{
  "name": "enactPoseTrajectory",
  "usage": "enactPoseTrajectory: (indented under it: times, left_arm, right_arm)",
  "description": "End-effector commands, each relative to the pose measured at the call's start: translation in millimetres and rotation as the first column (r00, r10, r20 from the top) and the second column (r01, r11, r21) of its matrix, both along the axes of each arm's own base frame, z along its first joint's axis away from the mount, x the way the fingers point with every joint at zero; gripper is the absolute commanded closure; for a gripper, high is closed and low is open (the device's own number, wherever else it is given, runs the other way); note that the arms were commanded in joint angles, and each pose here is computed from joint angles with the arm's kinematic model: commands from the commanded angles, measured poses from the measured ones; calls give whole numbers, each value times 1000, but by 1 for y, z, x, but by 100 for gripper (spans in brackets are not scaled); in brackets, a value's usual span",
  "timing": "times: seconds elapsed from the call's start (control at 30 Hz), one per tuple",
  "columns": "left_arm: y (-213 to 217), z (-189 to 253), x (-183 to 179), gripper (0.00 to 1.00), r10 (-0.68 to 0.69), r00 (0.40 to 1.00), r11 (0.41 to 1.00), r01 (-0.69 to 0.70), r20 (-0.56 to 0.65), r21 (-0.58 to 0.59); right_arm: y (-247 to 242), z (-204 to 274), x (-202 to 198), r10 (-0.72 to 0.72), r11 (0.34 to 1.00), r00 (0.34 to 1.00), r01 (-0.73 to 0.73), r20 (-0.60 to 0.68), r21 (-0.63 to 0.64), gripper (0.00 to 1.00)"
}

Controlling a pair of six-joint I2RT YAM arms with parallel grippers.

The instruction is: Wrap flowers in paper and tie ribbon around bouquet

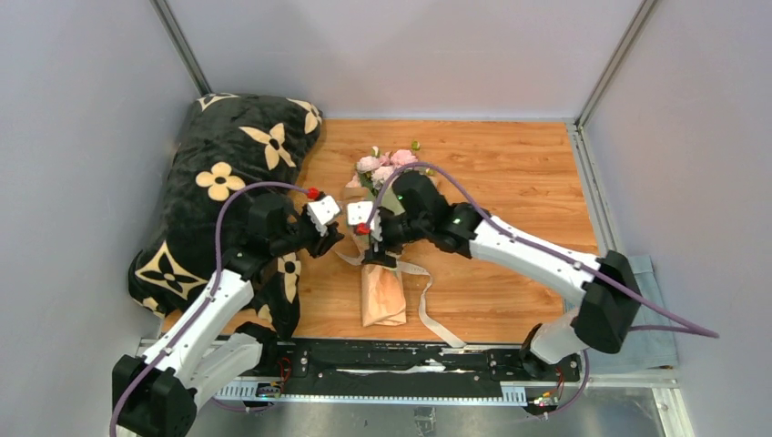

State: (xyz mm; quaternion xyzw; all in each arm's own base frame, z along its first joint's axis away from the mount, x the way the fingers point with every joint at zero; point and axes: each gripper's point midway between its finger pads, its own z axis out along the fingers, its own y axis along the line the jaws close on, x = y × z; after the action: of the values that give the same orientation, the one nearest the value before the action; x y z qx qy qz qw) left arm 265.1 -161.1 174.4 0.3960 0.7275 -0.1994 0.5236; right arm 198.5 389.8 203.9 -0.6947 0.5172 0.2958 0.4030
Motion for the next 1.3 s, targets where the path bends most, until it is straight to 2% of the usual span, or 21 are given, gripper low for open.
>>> enactPoseTrajectory:
  times: [0.0,0.07,0.13,0.2,0.27,0.33,0.4,0.5,0.6,0.67,0.83,0.93,1.03,1.13,1.27]
  left_arm:
    - [-32,7,-31,58,-316,938,937,285,142,200]
    - [-53,12,-46,58,-416,889,889,354,192,291]
    - [-79,14,-61,58,-506,837,836,418,207,354]
    - [-95,2,-70,58,-575,802,783,481,162,395]
    - [-106,-13,-73,58,-607,787,749,519,111,412]
    - [-113,-26,-75,53,-644,761,707,549,85,445]
    - [-118,-35,-72,50,-669,738,678,555,90,482]
    - [-122,-45,-62,48,-671,735,660,530,101,533]
    - [-124,-48,-54,48,-650,752,671,502,107,545]
    - [-126,-49,-50,50,-638,761,680,489,114,547]
    - [-118,-70,-50,56,-636,768,652,479,79,588]
    - [-115,-77,-53,57,-640,766,638,487,58,596]
    - [-114,-81,-53,58,-645,762,631,490,57,601]
    - [-113,-82,-50,65,-628,775,644,468,70,605]
    - [-115,-78,-42,84,-562,822,705,418,92,573]
  right_arm:
    - [-44,16,17,-185,980,968,195,-172,44,28]
    - [-70,4,44,-347,926,884,377,-312,37,33]
    - [-90,-19,63,-465,853,751,523,-469,-9,42]
    - [-93,-40,68,-474,840,695,540,-541,-44,46]
    - [-89,-56,66,-466,848,665,524,-583,-80,47]
    - [-86,-71,66,-464,852,633,510,-620,-117,47]
    - [-81,-80,65,-446,862,619,492,-647,-123,47]
    - [-75,-90,65,-424,871,607,476,-672,-119,47]
    - [-74,-101,65,-429,872,592,470,-682,-140,56]
    - [-74,-106,65,-437,869,586,470,-682,-153,64]
    - [-77,-115,63,-451,866,572,465,-685,-182,68]
    - [-77,-115,61,-447,869,569,458,-690,-186,80]
    - [-77,-111,60,-440,874,575,451,-690,-181,98]
    - [-80,-106,55,-441,875,569,446,-694,-191,100]
    - [-86,-97,50,-446,872,584,454,-678,-183,100]
